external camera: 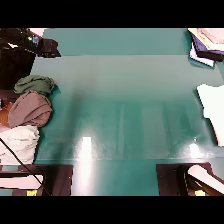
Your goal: Fold the shirts.
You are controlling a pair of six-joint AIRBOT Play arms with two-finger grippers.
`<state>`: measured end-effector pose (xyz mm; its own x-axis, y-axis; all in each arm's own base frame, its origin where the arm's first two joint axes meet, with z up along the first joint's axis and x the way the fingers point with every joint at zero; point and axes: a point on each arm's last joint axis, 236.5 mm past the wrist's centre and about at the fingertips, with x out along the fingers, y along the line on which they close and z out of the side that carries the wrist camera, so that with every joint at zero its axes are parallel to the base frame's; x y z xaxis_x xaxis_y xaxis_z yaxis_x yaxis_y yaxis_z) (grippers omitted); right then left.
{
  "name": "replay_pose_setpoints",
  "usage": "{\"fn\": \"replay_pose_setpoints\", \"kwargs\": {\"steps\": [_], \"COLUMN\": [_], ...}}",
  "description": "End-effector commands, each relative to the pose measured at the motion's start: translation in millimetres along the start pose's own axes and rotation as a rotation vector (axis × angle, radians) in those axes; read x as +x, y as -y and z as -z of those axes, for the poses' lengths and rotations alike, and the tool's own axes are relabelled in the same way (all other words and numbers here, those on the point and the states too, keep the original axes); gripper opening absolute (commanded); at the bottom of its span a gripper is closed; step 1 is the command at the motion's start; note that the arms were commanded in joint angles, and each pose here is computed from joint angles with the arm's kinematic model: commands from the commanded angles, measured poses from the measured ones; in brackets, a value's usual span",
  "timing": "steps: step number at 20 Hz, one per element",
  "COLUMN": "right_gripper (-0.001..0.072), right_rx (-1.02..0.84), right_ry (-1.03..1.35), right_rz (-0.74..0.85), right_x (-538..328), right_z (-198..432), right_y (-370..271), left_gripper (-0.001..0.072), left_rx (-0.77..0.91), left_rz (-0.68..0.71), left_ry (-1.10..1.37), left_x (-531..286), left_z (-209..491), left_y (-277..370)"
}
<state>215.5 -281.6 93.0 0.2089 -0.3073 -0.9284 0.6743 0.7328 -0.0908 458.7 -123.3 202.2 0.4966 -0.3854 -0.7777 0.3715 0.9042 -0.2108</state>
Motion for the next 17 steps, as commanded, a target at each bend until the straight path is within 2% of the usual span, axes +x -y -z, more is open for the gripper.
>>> {"fn": "replay_pose_setpoints", "kwargs": {"steps": [1,5,8,9,11,17], "right_gripper": [0.0449,0.0449,0.0445,0.0361,0.0017,0.0016], "right_rx": [0.014,-0.071,-0.224,-0.284,-0.396,-0.532], "right_ry": [-0.021,0.02,0.051,0.062,0.099,0.231], "right_rz": [-0.118,-0.422,-0.555,-0.576,-0.623,-0.725], "right_x": [0.9,-31.4,-67.5,-77.7,-98.3,-143.4], "right_z": [5.2,2.6,19.7,28.0,42.8,59.8], "right_y": [-40.6,-147.7,-215.6,-233.1,-264.9,-314.0], "left_gripper": [0.0031,0.0031,0.0031,0.0031,0.0031,0.0031], "left_rx": [0.0,-0.001,0.0,-0.001,0.0,0.0], "left_rz": [0.001,0.005,0.001,0.0,-0.003,-0.006], "left_ry": [0.0,0.0,0.024,0.031,0.047,0.065], "left_x": [0.0,0.0,-0.1,-0.2,-0.3,-0.5], "left_z": [0.0,0.1,-5.6,-7.3,-11.2,-15.3], "left_y": [0.3,1.0,0.2,-0.2,-0.7,-1.4]}}
